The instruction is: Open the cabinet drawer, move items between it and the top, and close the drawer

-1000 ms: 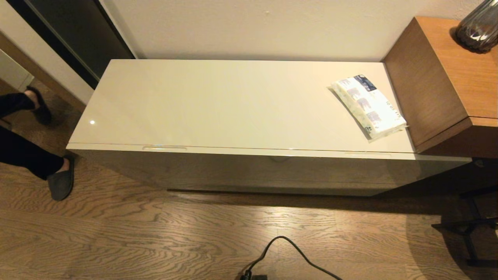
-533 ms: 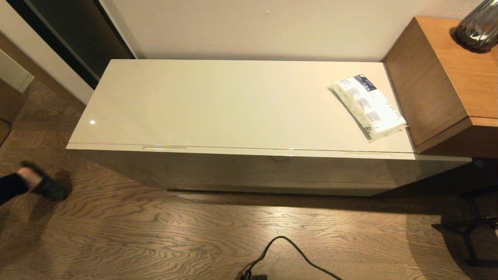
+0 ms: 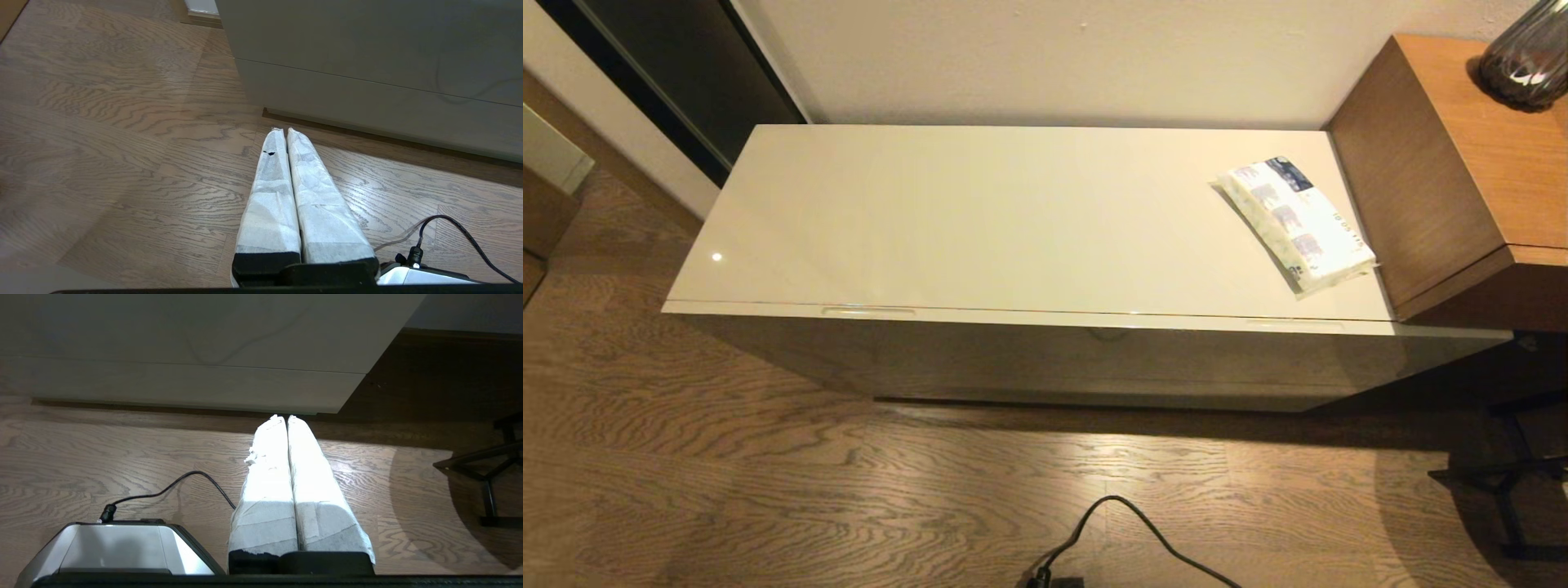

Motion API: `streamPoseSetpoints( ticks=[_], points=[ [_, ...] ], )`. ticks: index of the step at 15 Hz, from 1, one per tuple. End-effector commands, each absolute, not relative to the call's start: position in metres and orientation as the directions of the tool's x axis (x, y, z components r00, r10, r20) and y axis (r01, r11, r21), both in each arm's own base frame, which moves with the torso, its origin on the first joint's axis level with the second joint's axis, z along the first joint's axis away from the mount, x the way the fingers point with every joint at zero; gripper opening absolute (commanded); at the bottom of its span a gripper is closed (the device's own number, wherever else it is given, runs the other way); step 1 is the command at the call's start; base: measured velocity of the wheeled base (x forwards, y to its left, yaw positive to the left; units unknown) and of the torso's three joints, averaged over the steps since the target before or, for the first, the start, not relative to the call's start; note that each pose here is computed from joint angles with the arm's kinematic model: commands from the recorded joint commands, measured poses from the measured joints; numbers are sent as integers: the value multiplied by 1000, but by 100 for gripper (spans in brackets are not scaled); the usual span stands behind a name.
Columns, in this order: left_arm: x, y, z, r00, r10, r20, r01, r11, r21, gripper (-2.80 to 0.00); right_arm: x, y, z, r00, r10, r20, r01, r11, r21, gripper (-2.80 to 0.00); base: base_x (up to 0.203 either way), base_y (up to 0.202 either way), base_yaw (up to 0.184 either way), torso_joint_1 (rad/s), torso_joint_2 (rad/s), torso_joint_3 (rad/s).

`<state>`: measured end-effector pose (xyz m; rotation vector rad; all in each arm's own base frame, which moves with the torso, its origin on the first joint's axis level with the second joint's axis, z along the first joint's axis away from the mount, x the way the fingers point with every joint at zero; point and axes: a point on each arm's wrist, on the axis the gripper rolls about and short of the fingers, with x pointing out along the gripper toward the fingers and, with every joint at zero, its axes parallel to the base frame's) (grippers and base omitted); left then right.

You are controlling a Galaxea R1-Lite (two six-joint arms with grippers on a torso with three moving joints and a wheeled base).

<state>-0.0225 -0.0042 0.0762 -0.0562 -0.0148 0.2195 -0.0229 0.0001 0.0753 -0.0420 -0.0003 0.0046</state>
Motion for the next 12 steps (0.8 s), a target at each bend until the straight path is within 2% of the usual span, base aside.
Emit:
streamPoseSetpoints(
  ticks=[1, 12],
  points=[
    [-25, -5, 75, 975, 217, 46, -215, 975, -59, -280, -23, 0, 75, 1000, 3, -2, -3, 999, -40, -280, 0, 0, 0, 0, 0, 0],
    [-25, -5, 75, 975, 217, 46, -215, 975, -59, -280, -23, 0, 76, 1000, 3, 1, -3, 1000, -25, -280, 0, 0, 0, 0, 0, 0]
  ],
)
